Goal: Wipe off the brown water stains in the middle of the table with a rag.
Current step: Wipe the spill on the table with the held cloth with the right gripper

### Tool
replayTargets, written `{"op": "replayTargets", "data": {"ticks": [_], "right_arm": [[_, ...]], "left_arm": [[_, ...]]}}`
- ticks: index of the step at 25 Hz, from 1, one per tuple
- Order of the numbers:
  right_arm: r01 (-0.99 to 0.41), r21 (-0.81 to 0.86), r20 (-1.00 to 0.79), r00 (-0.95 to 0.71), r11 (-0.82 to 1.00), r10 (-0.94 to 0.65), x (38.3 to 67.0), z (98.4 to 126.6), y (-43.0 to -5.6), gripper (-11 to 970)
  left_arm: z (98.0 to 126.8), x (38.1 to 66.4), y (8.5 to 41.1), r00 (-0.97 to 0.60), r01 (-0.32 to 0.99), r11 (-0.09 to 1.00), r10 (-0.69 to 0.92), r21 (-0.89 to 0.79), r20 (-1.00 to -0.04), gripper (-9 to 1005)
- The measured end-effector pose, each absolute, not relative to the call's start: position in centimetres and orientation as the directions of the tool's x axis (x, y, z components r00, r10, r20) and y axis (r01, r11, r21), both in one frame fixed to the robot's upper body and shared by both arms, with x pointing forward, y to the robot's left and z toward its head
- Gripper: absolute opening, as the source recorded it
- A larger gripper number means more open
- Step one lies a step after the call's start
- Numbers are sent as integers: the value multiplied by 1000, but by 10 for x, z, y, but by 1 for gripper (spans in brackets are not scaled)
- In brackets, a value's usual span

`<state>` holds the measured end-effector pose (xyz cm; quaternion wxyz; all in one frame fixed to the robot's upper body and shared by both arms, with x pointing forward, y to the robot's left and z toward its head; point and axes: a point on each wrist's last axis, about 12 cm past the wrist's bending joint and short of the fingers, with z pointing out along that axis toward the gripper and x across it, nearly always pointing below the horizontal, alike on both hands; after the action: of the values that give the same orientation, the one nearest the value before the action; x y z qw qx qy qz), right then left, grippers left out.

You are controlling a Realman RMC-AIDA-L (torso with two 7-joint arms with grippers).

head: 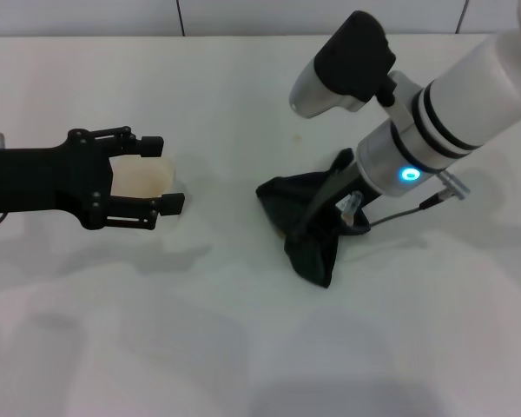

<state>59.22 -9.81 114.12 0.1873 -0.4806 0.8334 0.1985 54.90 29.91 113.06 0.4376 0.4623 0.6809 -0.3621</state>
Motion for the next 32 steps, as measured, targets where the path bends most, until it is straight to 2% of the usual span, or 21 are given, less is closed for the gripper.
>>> {"op": "replayTargets", "data": {"ticks": [14,32], "right_arm": [[-891,195,-491,-451,411,-745,582,1144,-81,25],[-855,72,-523,-471,514,-710,617,1133,-81,25]], "left_arm": [[1130,550,298,-188,947,309,310,-88,-932,886],[1130,550,298,-182,945,316,299,-83,-937,885]]}}
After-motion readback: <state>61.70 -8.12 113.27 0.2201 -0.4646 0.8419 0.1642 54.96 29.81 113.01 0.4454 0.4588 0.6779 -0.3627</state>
